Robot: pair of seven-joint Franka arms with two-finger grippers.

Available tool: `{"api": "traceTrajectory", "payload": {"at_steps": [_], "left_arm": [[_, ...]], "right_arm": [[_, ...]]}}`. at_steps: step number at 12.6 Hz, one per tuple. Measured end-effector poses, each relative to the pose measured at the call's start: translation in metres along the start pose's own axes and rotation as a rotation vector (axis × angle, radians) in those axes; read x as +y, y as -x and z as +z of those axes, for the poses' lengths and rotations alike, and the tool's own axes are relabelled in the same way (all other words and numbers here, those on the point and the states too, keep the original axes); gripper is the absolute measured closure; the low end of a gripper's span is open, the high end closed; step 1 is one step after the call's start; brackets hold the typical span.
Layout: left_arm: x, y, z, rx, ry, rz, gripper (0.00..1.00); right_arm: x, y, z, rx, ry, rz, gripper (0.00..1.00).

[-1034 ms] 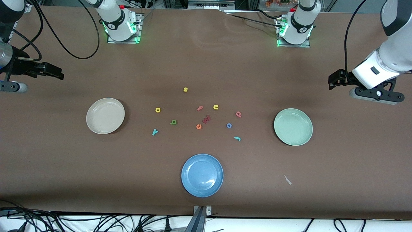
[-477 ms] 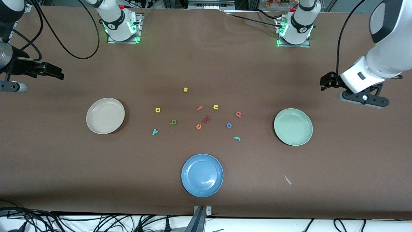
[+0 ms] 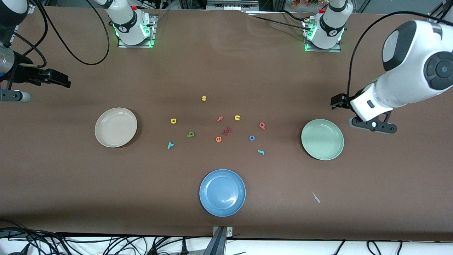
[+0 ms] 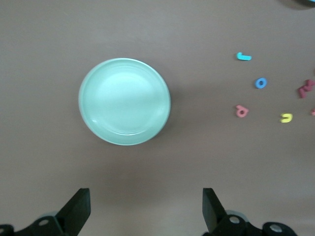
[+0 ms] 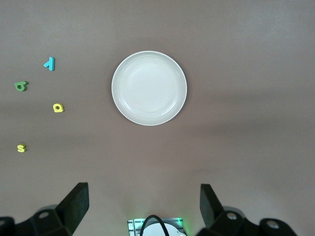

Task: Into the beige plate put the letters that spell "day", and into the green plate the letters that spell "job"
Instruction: 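Move the left gripper and the right gripper toward the scattered letters, then grasp the teal letter with the left gripper while the right gripper grasps yellow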

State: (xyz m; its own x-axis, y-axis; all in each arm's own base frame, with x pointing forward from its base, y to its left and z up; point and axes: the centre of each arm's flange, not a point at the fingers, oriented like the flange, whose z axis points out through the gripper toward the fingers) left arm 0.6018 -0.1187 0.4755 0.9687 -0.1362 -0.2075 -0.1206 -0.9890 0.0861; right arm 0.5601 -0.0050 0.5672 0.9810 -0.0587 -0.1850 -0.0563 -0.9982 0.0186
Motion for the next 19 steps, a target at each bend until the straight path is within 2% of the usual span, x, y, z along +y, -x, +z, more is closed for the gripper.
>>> {"api": "traceTrajectory", "payload": {"at_steps": [2, 4, 5, 10, 14, 16, 19], "left_arm": [[0.023, -0.014, 0.023, -0.017, 0.005, -0.047, 0.00], [0.051, -0.029, 0.042, 0.016, 0.006, -0.143, 0.00], [0.065, -0.035, 0.052, 0.023, 0.007, -0.200, 0.00], [0.133, -0.054, 0.105, 0.065, 0.030, -0.620, 0.00], [0.172, -0.076, 0.142, 0.086, 0.070, -0.939, 0.00], [0.198, -0.094, 0.164, 0.127, 0.102, -1.088, 0.01], [0.211, -0.111, 0.214, 0.162, 0.104, -1.170, 0.07]], "right_arm": [[-0.006, -0.010, 0.017, -0.034, 0.006, -0.010, 0.00], [-0.017, -0.021, 0.036, -0.067, 0.014, -0.027, 0.00], [-0.026, -0.025, 0.041, -0.066, 0.014, -0.039, 0.00], [-0.099, -0.037, 0.067, 0.033, 0.020, -0.071, 0.00], [-0.188, -0.049, 0.137, 0.098, 0.026, 0.005, 0.00], [-0.221, -0.056, 0.179, 0.083, 0.003, 0.040, 0.00], [-0.233, -0.069, 0.222, 0.024, -0.069, 0.095, 0.00]]}}
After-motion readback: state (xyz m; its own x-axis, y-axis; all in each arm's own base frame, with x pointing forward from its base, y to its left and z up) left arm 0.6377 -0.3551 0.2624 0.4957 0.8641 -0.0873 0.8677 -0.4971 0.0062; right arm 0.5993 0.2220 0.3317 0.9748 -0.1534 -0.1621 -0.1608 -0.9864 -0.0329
